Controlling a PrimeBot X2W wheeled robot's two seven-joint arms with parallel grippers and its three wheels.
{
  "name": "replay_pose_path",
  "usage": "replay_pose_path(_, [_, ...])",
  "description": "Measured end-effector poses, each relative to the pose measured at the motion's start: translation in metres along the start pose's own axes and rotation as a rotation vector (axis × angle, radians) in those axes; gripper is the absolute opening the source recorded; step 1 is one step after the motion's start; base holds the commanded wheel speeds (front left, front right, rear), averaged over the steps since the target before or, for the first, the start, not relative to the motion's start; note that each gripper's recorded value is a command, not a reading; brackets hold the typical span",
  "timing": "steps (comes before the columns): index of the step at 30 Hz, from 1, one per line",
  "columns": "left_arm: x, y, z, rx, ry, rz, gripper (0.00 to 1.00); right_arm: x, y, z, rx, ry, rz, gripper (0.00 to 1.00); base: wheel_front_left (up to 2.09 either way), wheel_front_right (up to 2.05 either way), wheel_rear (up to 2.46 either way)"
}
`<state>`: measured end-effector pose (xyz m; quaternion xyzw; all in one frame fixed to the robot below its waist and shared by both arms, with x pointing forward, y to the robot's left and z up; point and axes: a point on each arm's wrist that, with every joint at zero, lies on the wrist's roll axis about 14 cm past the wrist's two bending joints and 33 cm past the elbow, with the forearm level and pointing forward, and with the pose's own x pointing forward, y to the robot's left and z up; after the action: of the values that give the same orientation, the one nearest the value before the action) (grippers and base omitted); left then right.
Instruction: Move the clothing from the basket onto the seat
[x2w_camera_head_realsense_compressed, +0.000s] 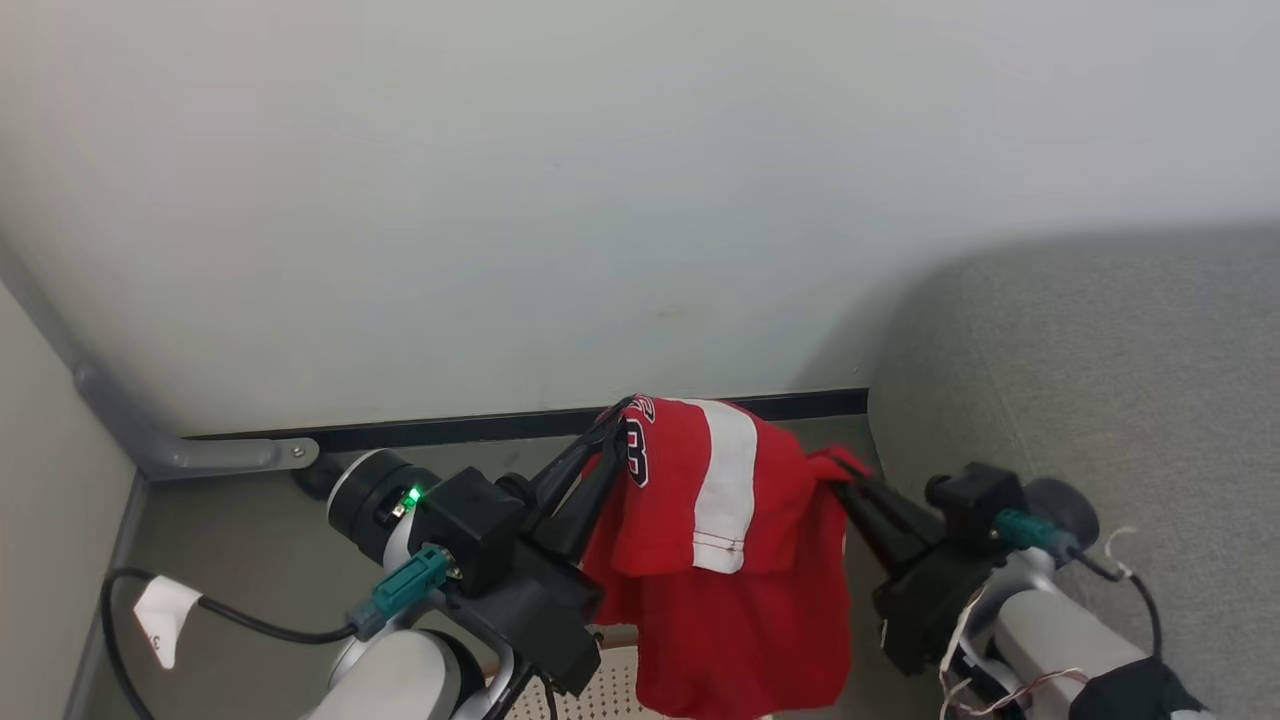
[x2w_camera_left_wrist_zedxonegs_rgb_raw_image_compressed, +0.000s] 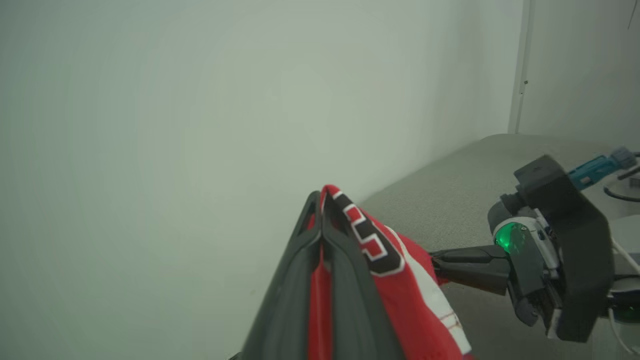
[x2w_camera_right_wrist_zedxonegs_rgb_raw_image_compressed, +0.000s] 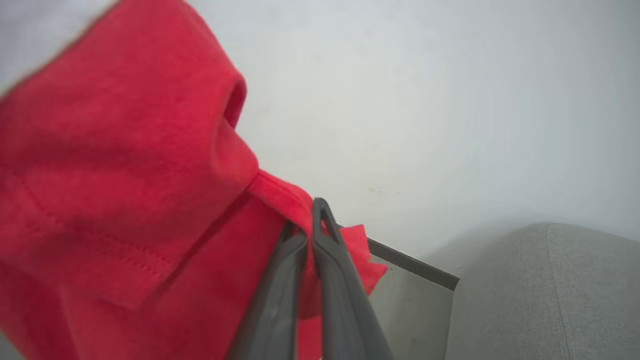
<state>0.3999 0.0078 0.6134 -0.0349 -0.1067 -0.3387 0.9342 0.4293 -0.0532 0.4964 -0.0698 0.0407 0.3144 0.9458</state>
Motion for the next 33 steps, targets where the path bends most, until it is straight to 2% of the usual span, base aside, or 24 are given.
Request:
replay_pose_path(10, [0.002,-0.023,-0.014,-0.067,0.01,-0.049,1.0,-0.03,-0.072,0.055,-0.047,-0.147,-0.181,0.0,0.0,0.0,0.0])
replay_pose_path(18, [0.006,-0.06,-0.025,-0.133,0.02,-0.132,1.0,-0.076,-0.117,0.085,-0.133,-0.215,-0.335,0.0,0.0,0.0,0.0])
replay_pose_path(33, [0.017,-0.133,-0.033,-0.206,0.028,-0.33,1.0,-0.176,-0.15,0.088,-0.197,-0.24,-0.572,0.0,0.0,0.0,0.0])
